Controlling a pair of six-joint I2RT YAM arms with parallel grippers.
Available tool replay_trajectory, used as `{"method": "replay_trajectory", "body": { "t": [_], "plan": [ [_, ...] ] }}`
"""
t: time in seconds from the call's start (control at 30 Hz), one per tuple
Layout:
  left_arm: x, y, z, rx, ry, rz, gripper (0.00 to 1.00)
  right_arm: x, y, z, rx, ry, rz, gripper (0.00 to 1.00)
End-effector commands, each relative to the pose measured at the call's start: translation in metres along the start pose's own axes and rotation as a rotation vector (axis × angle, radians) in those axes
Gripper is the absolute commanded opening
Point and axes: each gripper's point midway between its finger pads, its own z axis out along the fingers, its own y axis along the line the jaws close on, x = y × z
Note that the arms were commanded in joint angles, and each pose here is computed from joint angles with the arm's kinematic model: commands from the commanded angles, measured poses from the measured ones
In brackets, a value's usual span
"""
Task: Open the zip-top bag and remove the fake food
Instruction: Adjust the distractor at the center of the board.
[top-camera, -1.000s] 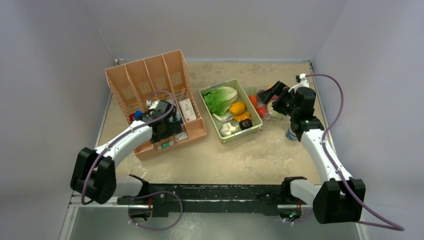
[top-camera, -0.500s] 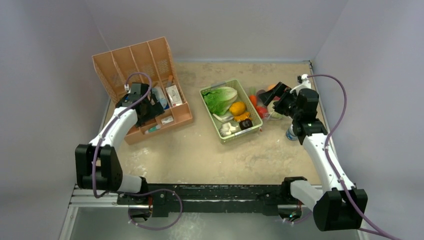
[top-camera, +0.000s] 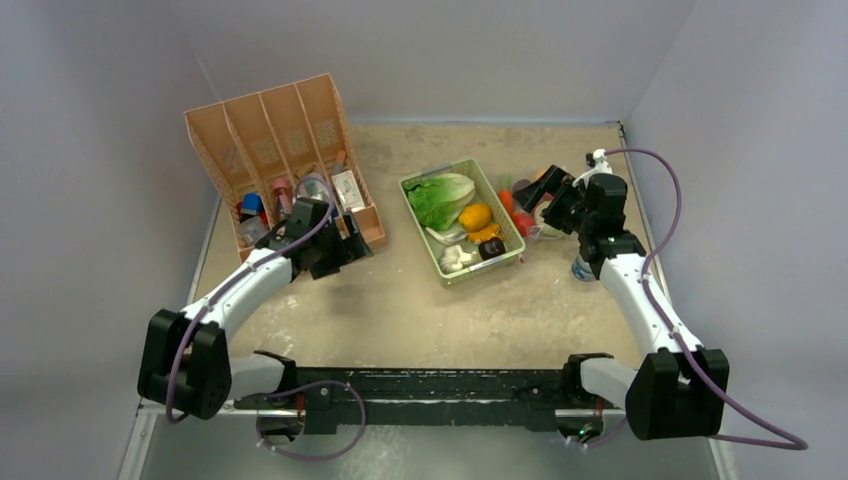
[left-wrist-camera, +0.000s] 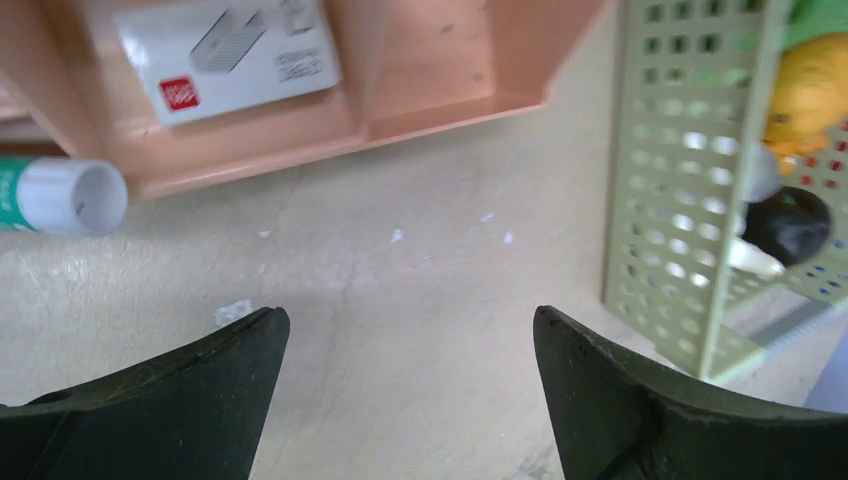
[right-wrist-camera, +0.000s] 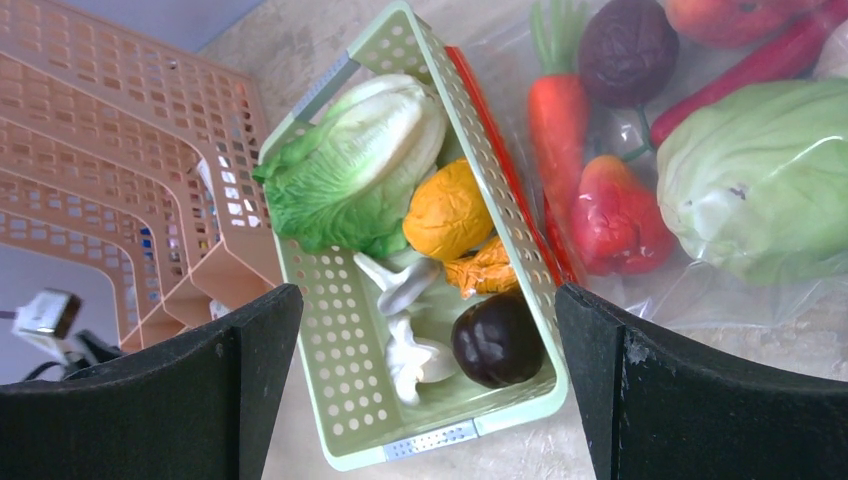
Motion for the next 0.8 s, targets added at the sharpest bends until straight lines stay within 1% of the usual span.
{"method": "replay_trajectory", "body": {
  "t": [0.0, 0.07, 0.17, 0.27, 0.37, 0.43, 0.57, 0.67, 0.77],
  "plan": [
    [-0.001, 0.003, 0.026, 0.001, -0.032, -0.124, 0.92, -0.015, 0.015, -0.004, -0.042, -0.021, -0.011, 1.00],
    [-0.002, 0.021, 0.032, -0.089, -0.043, -0.114, 0.92, -0.011, 0.013, -0.006, -0.034, -0.010, -0.012, 1.00],
    [-0.012, 0.059, 0.032, -0.278, -0.096, -0.102, 0.93, -0.009, 0.012, -0.010, -0.027, -0.007, -0.011, 1.00],
    [-0.026, 0.096, 0.023, -0.422, -0.109, -0.121, 0.93, -0.011, 0.011, -0.012, -0.021, -0.023, -0.008, 1.00],
    [-0.043, 0.134, 0.007, -0.516, -0.165, -0.175, 0.94, -0.012, 0.011, -0.013, -0.018, -0.031, -0.009, 1.00],
    [-0.052, 0.142, 0.000, -0.535, -0.180, -0.169, 0.94, -0.013, 0.011, -0.013, -0.016, -0.031, -0.009, 1.00],
    [-0.072, 0.144, -0.005, -0.569, -0.200, -0.138, 0.96, -0.012, 0.011, -0.012, -0.012, -0.021, -0.014, 1.00],
    [-0.087, 0.157, -0.009, -0.623, -0.213, -0.164, 0.96, -0.010, 0.009, -0.012, -0.006, -0.010, -0.014, 1.00],
    [-0.104, 0.168, -0.007, -0.592, -0.231, -0.227, 0.96, -0.009, 0.006, -0.014, 0.011, -0.008, -0.022, 1.00]
  ]
}}
